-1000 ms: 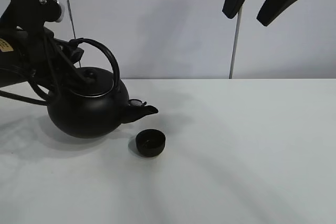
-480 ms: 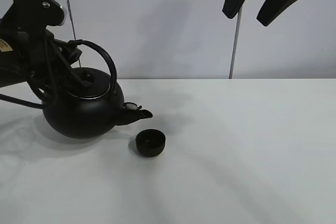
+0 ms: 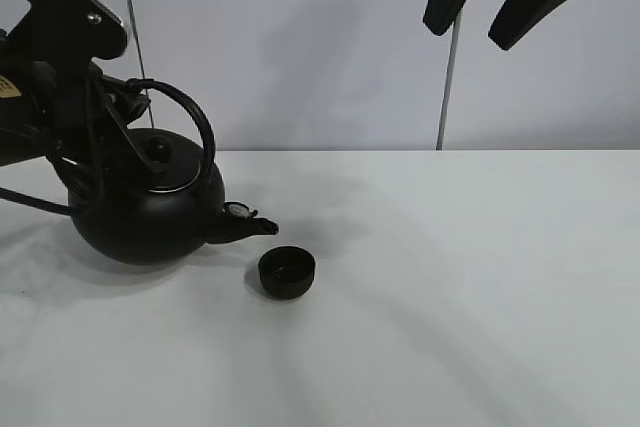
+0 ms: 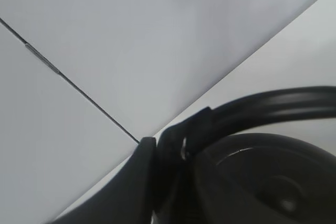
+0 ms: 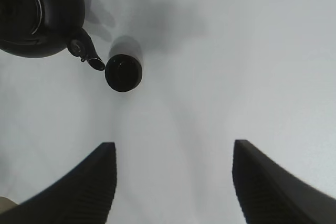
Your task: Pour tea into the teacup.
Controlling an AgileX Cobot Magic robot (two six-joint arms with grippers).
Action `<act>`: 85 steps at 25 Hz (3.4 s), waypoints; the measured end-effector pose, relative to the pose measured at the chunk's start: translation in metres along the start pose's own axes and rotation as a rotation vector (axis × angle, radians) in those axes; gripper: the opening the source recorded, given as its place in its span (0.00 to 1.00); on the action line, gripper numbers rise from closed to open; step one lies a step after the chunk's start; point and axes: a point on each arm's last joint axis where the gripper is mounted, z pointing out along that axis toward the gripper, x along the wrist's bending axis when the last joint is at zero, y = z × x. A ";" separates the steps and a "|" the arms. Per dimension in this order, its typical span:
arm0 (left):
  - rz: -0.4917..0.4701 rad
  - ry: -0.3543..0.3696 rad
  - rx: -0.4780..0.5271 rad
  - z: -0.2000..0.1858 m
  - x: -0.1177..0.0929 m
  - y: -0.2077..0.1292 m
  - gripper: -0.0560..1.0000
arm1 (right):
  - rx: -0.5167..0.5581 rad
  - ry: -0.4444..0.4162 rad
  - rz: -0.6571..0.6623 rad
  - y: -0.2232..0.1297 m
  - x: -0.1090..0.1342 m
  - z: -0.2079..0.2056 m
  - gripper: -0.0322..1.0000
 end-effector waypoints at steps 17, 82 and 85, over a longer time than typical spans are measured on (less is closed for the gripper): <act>0.002 -0.001 0.000 0.000 0.000 0.000 0.16 | 0.000 0.000 0.000 0.000 0.000 0.000 0.46; -0.444 0.059 0.113 -0.086 0.008 -0.041 0.16 | -0.034 0.021 0.009 0.003 0.002 0.000 0.46; -0.433 0.047 0.106 -0.086 0.007 -0.040 0.16 | -0.036 0.029 0.012 0.003 0.003 0.000 0.46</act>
